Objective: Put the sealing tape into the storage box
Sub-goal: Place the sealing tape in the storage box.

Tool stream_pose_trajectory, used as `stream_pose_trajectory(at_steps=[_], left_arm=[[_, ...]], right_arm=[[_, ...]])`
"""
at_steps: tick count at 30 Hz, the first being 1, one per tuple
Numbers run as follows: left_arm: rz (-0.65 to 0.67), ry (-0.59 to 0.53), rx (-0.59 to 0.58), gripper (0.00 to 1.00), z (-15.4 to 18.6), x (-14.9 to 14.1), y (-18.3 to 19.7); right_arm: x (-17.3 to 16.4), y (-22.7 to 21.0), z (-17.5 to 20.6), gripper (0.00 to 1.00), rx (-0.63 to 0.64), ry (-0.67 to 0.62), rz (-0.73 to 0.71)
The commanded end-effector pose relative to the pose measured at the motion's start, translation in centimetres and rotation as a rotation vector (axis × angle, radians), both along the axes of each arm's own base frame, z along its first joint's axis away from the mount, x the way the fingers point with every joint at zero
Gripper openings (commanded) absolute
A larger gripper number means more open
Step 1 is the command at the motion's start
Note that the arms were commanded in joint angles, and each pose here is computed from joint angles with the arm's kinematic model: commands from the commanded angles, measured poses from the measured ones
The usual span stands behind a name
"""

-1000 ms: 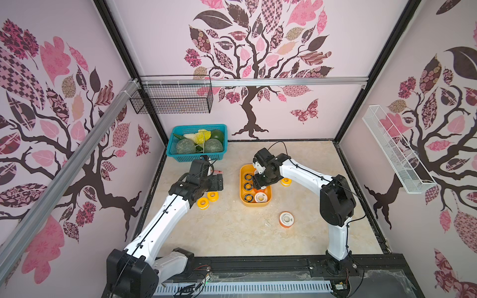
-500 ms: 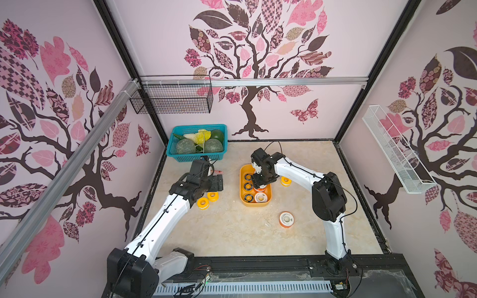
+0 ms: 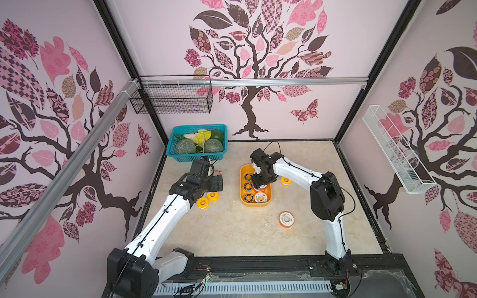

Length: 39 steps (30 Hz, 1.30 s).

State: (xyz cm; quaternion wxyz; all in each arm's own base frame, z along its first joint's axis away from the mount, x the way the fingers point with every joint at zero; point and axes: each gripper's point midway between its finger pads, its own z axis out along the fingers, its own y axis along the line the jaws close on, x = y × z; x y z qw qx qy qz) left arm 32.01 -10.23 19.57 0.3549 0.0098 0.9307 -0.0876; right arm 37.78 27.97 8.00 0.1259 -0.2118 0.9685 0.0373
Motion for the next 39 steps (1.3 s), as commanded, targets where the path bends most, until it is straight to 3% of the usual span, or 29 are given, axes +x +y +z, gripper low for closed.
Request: stream_pose_trajectory(at_steps=[1,39], left_arm=[[0.01,-0.015,-0.004,0.89,0.65,0.36,0.14],[0.011,-0.013,-0.004,0.89,0.62,0.36,0.16]], right_arm=[[0.58,0.33,-0.02,0.72,-0.016,-0.011,-0.014],[1.28,0.59,0.17,0.82,-0.044,-0.025,-0.025]])
